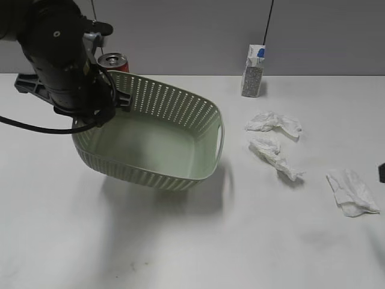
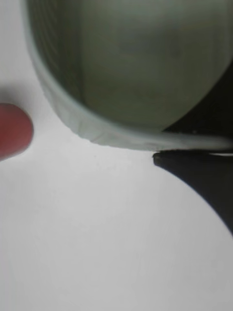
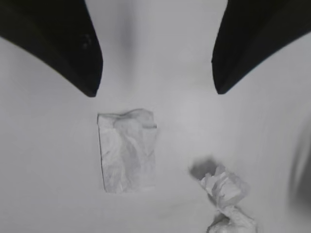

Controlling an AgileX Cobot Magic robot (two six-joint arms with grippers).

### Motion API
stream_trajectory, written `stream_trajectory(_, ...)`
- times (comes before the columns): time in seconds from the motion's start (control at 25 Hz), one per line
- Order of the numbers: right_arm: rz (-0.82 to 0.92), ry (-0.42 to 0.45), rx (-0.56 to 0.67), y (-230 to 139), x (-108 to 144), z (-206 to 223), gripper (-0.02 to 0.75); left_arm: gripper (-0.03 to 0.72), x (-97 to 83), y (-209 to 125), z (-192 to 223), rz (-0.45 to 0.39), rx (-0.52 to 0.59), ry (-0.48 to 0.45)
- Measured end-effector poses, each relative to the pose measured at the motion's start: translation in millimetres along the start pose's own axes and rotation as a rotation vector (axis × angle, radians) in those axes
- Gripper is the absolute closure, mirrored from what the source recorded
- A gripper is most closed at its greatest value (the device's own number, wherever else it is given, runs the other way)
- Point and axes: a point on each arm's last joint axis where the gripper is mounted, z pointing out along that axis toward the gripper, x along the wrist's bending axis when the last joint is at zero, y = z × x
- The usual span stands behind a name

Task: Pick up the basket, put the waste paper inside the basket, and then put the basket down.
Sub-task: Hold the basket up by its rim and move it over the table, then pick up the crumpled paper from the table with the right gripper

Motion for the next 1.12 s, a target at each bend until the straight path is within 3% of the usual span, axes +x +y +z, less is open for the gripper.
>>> stream_trajectory(0.2, 0.000, -0.054, 0.058, 20.5, -8.4, 68.6, 0.232, 0.688, 0.1, 0.1, 0.0, 0.002, -0.001, 0.002)
stream_trajectory(0.4, -0.004, -0.092, 0.155, 14.2, -17.5, 123.7, 0.232, 0.688, 0.2, -0.1, 0.0, 0.002, 0.001, 0.003)
stream_trajectory(0.68, -0.042, -0.113, 0.179, 5.4, -24.2, 153.7, 0.251, 0.688, 0.6, -0.6, 0.0, 0.000, 0.006, 0.007)
stream_trajectory(0.76, -0.047, -0.114, 0.170, 5.9, -24.5, 155.1, 0.323, 0.688, 0.6, -0.6, 0.0, -0.001, 0.006, 0.007)
stream_trajectory(0.92, -0.047, -0.113, 0.171, 6.3, -23.8, 153.4, 0.654, 0.688, 0.6, -0.6, 0.0, -0.001, 0.006, 0.007)
stream_trajectory(1.0, -0.060, -0.100, 0.165, 8.7, -17.6, 145.6, 0.724, 0.688, 0.6, -0.6, 0.0, -0.001, 0.006, 0.007)
stream_trajectory(1.12, -0.153, -0.035, 0.069, 20.2, 12.4, 119.3, 0.746, 0.688, 0.4, -0.7, 0.0, -0.004, 0.008, 0.004)
